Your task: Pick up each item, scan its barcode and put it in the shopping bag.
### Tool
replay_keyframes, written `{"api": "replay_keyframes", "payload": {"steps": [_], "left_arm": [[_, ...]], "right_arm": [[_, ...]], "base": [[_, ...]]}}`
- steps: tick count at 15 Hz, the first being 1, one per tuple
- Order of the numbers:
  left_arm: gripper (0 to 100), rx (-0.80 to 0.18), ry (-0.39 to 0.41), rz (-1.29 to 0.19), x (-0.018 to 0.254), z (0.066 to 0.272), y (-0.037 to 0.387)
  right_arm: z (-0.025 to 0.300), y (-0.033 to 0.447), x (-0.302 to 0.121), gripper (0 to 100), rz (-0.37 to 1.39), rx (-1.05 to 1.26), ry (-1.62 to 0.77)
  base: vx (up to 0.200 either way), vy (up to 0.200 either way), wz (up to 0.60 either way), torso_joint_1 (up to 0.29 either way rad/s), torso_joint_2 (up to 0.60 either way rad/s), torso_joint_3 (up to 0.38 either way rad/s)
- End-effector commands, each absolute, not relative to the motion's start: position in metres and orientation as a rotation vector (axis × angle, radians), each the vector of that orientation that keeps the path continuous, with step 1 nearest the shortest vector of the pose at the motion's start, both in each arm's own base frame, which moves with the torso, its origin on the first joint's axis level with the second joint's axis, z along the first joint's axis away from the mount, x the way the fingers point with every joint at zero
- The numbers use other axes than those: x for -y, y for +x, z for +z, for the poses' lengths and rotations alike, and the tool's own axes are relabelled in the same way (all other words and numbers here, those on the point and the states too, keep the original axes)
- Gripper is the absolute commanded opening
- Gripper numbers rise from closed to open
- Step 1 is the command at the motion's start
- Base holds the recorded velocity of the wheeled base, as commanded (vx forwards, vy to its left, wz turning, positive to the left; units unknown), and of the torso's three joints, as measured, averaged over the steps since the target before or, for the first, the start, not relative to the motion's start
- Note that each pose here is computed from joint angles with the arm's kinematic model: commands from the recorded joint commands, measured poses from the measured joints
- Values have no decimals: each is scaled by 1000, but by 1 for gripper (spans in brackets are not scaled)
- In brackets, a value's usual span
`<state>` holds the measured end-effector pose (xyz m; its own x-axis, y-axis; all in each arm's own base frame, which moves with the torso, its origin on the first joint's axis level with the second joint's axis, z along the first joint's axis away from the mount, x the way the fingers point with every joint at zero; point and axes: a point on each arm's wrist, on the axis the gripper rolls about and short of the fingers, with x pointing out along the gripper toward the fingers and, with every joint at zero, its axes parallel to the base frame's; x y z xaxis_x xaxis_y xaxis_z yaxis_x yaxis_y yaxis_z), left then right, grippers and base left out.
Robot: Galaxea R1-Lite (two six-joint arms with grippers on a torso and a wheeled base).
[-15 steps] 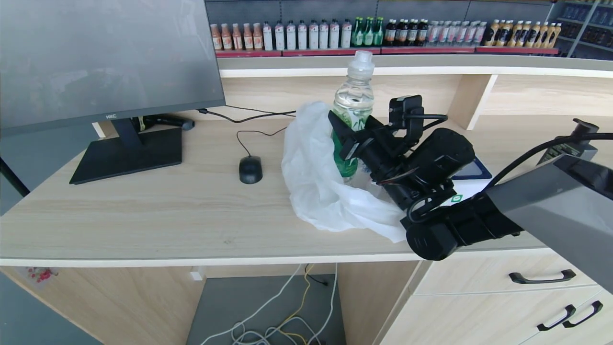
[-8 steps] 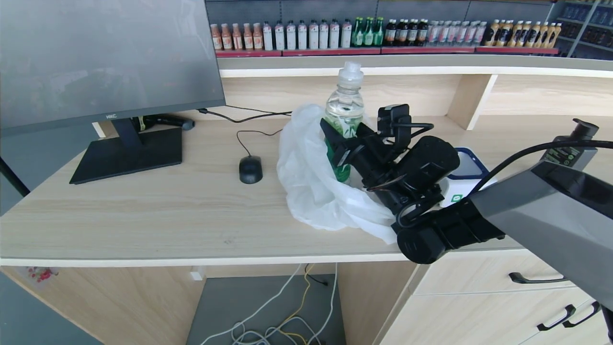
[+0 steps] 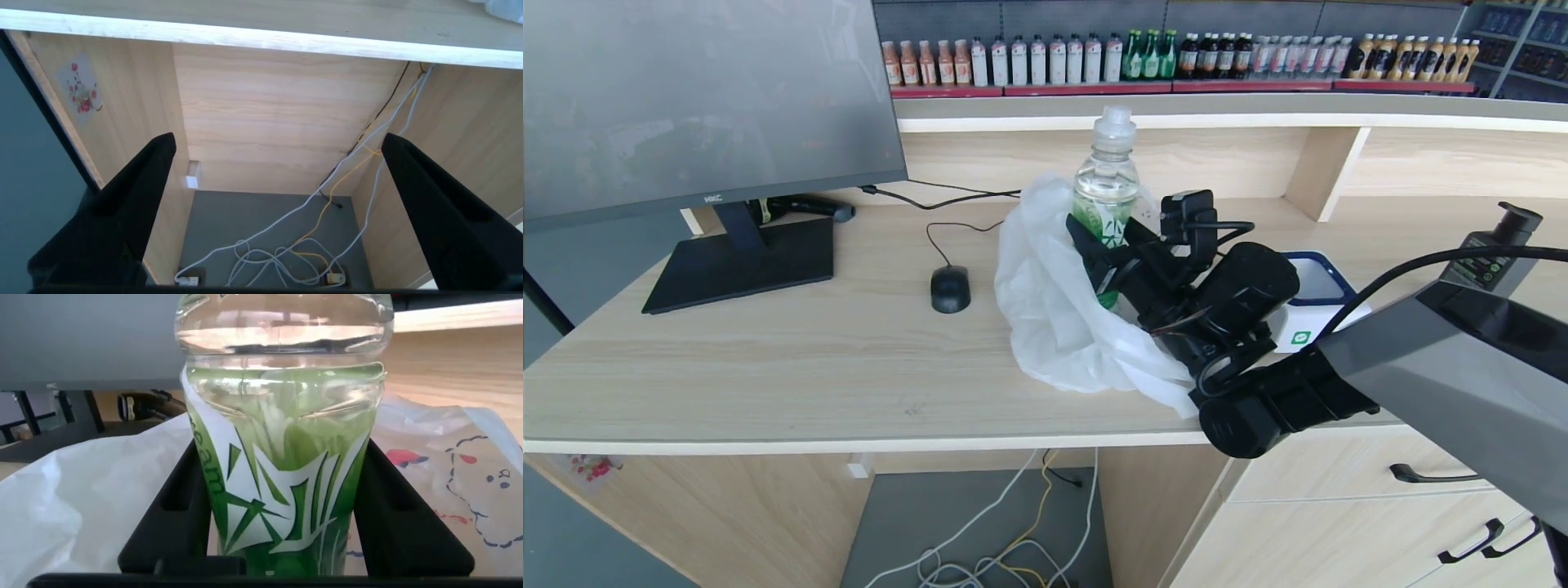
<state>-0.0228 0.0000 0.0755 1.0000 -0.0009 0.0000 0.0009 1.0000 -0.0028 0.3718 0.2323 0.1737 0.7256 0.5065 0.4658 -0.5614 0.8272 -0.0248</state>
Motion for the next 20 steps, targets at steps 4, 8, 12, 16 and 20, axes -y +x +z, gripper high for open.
{"api": "replay_keyframes", "payload": {"steps": [4, 8, 12, 16, 20], "left_arm": [[100, 0, -3, -2, 0, 75, -23], [100, 0, -3, -2, 0, 75, -23], [100, 0, -3, -2, 0, 75, -23], [100, 0, -3, 0, 0, 75, -23], [100, 0, -3, -2, 0, 75, -23]], "right_arm": [[172, 370, -236, 0, 599, 468, 120], [178, 367, -235, 100, 598, 486, 125], [188, 352, -228, 100, 611, 499, 128], [205, 325, -214, 100, 616, 501, 120], [219, 287, -195, 100, 625, 519, 129]], "base": [[0, 0, 0, 0, 0, 0], [0, 0, 0, 0, 0, 0], [0, 0, 0, 0, 0, 0], [0, 0, 0, 0, 0, 0], [0, 0, 0, 0, 0, 0]]}}
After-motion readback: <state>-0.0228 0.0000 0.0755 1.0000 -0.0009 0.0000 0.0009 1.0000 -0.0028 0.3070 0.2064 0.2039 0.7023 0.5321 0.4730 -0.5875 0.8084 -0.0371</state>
